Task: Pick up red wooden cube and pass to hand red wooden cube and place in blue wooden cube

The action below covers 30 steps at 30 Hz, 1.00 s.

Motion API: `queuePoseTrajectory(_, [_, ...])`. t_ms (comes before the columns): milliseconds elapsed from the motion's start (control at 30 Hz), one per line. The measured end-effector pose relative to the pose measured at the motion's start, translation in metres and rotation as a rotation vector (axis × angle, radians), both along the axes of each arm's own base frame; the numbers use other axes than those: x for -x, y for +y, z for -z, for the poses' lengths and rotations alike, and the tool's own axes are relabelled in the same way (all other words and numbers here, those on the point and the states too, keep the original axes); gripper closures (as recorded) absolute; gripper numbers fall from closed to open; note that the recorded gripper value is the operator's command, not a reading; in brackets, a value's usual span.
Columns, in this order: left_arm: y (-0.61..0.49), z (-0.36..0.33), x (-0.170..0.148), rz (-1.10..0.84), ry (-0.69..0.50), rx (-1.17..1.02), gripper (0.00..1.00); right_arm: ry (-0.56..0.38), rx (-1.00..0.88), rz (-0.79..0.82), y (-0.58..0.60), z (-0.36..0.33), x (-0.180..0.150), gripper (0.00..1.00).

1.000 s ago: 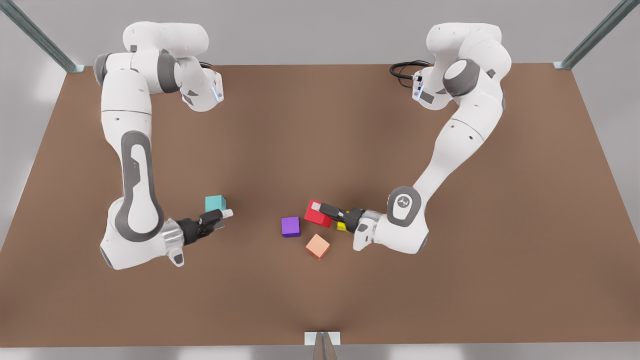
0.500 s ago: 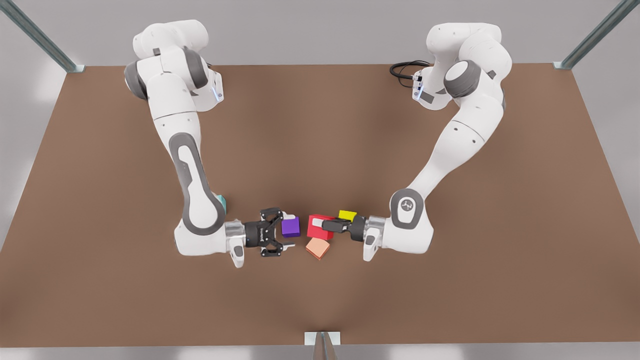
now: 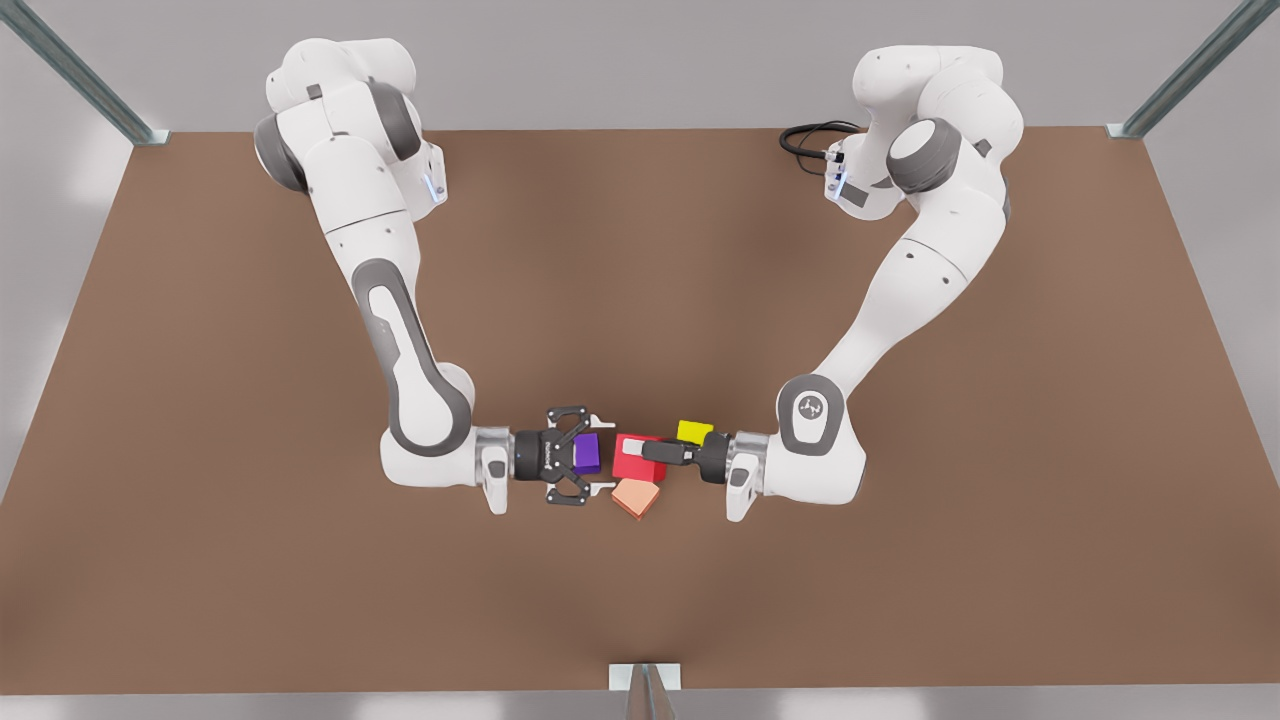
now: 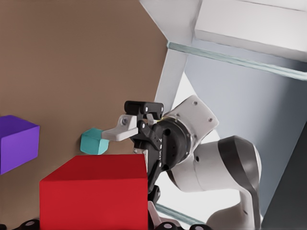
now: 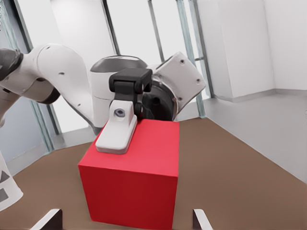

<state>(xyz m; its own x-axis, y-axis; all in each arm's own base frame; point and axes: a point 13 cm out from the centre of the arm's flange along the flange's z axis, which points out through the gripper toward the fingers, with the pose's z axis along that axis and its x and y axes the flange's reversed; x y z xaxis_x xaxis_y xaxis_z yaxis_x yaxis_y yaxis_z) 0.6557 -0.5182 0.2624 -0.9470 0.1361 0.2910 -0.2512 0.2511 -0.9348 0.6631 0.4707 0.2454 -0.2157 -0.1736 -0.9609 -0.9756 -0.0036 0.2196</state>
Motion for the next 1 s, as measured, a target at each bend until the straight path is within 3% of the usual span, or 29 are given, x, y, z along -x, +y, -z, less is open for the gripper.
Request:
queuePoseTrajectory(467, [-0.006, 0.000, 0.003, 0.012, -0.046, 0.010, 0.42, -0.170, -0.053, 0.002, 0.035, -0.005, 0.008, 0.01])
queuePoseTrajectory(500, [-0.006, 0.000, 0.003, 0.012, -0.048, 0.011, 0.42, -0.179, -0.053, 0.004, 0.035, -0.005, 0.008, 0.03])
queuePoseTrajectory(567, [-0.006, 0.000, 0.003, 0.013, -0.052, 0.012, 0.42, -0.195, -0.051, 0.008, 0.034, -0.004, 0.006, 0.23])
queuePoseTrajectory(600, [-0.006, 0.000, 0.003, 0.013, -0.054, 0.012, 0.42, -0.202, -0.051, 0.009, 0.033, -0.004, 0.005, 0.28])
queuePoseTrajectory(667, [-0.007, 0.000, 0.004, 0.015, -0.056, 0.013, 0.42, -0.216, -0.050, 0.010, 0.032, -0.004, 0.004, 0.31])
queuePoseTrajectory(700, [-0.008, 0.001, 0.004, 0.016, -0.058, 0.013, 0.40, -0.223, -0.050, 0.010, 0.032, -0.004, 0.004, 0.31])
queuePoseTrajectory(733, [-0.008, 0.000, 0.005, 0.016, -0.059, 0.015, 0.00, -0.228, -0.051, 0.011, 0.032, -0.005, 0.004, 0.31])
queuePoseTrajectory(1000, [0.004, -0.002, -0.006, -0.005, -0.076, 0.026, 0.00, -0.266, -0.052, 0.008, 0.030, -0.005, 0.002, 0.31])
